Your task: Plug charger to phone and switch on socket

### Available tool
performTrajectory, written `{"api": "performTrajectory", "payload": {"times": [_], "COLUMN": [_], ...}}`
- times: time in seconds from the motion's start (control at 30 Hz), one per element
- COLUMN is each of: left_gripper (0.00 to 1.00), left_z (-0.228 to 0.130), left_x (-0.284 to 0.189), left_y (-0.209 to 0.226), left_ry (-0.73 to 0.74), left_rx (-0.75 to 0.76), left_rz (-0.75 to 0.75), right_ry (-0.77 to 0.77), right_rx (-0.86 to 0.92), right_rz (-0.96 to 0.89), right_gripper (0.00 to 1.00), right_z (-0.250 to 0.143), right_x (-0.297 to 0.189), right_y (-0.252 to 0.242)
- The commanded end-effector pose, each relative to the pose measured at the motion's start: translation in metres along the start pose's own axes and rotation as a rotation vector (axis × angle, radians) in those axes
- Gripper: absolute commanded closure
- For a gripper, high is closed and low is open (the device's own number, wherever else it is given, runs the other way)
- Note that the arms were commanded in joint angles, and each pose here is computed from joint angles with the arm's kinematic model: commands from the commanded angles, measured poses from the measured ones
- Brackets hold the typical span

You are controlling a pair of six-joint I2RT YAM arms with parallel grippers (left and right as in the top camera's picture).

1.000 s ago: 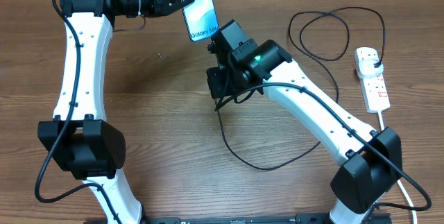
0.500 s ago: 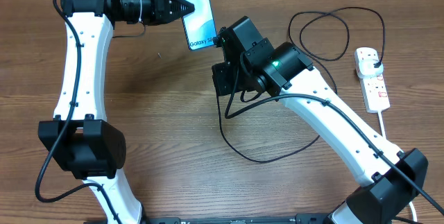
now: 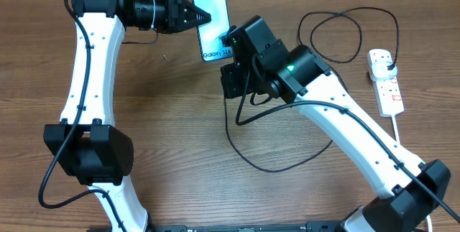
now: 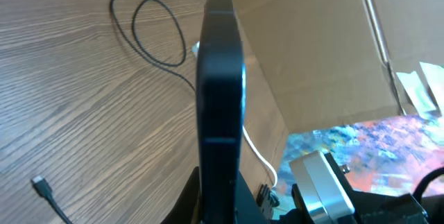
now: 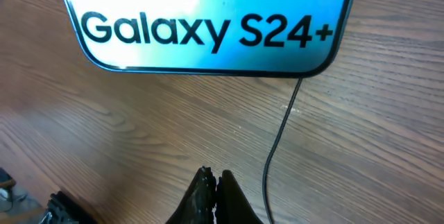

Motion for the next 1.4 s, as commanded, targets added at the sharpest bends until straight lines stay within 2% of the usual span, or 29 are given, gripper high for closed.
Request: {"api": "performTrajectory", "payload": {"times": [0.0, 0.07, 0.13, 0.2, 0.23, 0.3, 0.4, 0.43, 0.53, 0.7, 1.0, 1.2, 1.37], "left_gripper": [0.96, 0.96, 0.96, 0.96, 0.96, 0.96, 0.96, 0.96, 0.96, 0.96, 0.96, 0.96, 0.96], "left_z": [0.0, 0.002, 0.005, 0.007, 0.008, 0.009, 0.01, 0.01, 0.01, 0.012, 0.015, 0.013, 0.011], "left_x": [-0.001, -0.002, -0.003, -0.005, -0.007, -0.009, -0.01, -0.011, -0.011, -0.019, -0.037, -0.052, -0.062], "left_y": [-0.011, -0.004, 0.013, 0.023, 0.027, 0.033, 0.037, 0.037, 0.038, 0.044, 0.053, 0.061, 0.066], "left_ry": [0.005, -0.007, -0.042, -0.069, -0.081, -0.101, -0.118, -0.119, -0.122, -0.155, -0.2, -0.221, -0.231], "left_rx": [0.06, 0.05, -0.033, -0.087, -0.103, -0.136, -0.157, -0.156, -0.16, -0.228, -0.306, -0.368, -0.397], "left_rz": [-0.074, -0.009, 0.156, 0.251, 0.29, 0.348, 0.392, 0.397, 0.404, 0.43, 0.438, 0.45, 0.46], "right_ry": [-0.028, -0.021, -0.018, -0.012, -0.005, 0.018, 0.074, 0.091, 0.094, 0.118, 0.298, 0.155, 0.131], "right_rx": [-0.01, -0.008, 0.012, 0.013, 0.017, 0.034, 0.041, 0.044, 0.087, 0.177, 0.213, 0.183, 0.197], "right_rz": [0.008, 0.007, 0.006, 0.004, 0.003, -0.002, -0.012, -0.017, -0.019, -0.04, -0.116, -0.161, -0.202], "right_gripper": [0.96, 0.96, 0.8, 0.64, 0.48, 0.26, 0.08, 0.05, 0.03, 0.05, 0.05, 0.0, 0.0], "right_z": [0.001, 0.0, -0.001, -0.002, -0.003, -0.005, -0.012, -0.015, -0.011, 0.019, 0.039, 0.067, 0.069], "right_x": [-0.015, -0.015, -0.015, -0.015, -0.013, -0.009, -0.002, 0.0, -0.008, -0.014, 0.048, 0.108, 0.128], "right_y": [0.004, 0.003, 0.003, 0.003, 0.002, 0.001, -0.002, -0.003, -0.009, -0.031, -0.069, -0.089, -0.092]}}
Point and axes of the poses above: each gripper's point midway between its finger pads, its own x axis out along the fingers, its own y axis along the line the jaws close on, z = x × y, the point moved 7 cm from there along -x, back along the fingers, and after that the axes turned 9 degrees about -x, right-handed, at the moved point
